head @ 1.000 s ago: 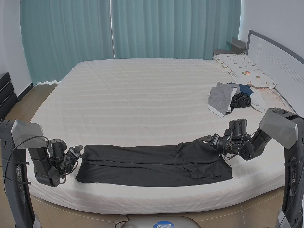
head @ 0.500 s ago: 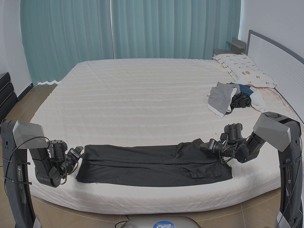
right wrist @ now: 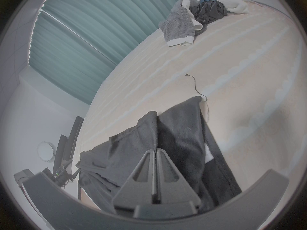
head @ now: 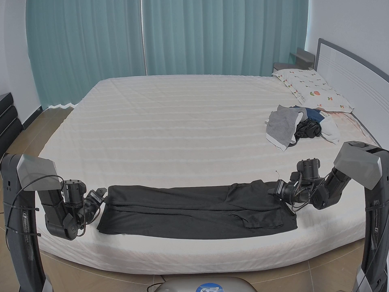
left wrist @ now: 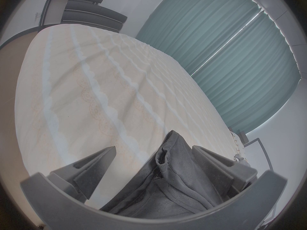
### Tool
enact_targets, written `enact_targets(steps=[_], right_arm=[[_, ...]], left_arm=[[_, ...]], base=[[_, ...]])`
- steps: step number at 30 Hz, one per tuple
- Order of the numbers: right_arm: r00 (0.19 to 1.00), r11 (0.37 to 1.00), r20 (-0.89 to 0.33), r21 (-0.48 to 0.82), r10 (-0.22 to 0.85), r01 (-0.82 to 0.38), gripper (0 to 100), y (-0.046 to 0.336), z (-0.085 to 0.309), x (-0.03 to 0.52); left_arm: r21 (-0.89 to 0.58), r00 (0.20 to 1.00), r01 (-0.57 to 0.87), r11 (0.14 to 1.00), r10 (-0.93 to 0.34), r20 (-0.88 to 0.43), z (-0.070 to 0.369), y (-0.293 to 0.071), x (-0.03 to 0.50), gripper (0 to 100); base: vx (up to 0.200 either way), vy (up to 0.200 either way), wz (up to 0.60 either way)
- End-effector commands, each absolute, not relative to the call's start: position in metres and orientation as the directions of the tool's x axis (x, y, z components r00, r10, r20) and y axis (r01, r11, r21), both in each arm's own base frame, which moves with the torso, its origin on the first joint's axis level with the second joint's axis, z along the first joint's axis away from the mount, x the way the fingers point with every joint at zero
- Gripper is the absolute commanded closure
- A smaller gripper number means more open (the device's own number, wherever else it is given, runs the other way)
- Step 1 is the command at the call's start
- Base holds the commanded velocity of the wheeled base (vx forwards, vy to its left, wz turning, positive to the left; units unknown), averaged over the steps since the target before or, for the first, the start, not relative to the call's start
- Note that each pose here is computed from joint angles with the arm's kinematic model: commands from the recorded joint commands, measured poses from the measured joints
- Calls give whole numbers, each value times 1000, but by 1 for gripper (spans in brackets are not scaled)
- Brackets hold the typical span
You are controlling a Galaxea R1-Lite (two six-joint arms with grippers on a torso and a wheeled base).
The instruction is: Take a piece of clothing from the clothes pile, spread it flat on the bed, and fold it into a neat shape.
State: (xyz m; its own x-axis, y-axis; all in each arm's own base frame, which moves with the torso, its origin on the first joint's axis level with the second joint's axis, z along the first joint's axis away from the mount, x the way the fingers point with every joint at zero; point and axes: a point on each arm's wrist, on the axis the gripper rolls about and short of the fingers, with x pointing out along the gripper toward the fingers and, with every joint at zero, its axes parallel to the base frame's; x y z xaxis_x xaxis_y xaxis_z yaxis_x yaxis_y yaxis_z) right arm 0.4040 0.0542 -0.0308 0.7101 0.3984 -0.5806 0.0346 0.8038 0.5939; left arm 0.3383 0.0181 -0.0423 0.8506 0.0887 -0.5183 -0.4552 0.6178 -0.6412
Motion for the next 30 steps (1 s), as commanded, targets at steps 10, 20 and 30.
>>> enact_targets(steps=[10,20,30], right_arm=[[690,828,-607,560,394,20,100,44,-24,385],[677,827,-620,562,397,30,0,45,-29,383],[717,697,-584,690,380,193,0,43,9,362]], left_arm=[[-639,849,-457,618,89,-521,-44,18,338,0],[-643,854,-452,618,91,-512,-41,19,339,0],[-679,893,-380,628,57,-447,-7,18,337,0]], base=[[0,0,0],[0,0,0],[0,0,0]])
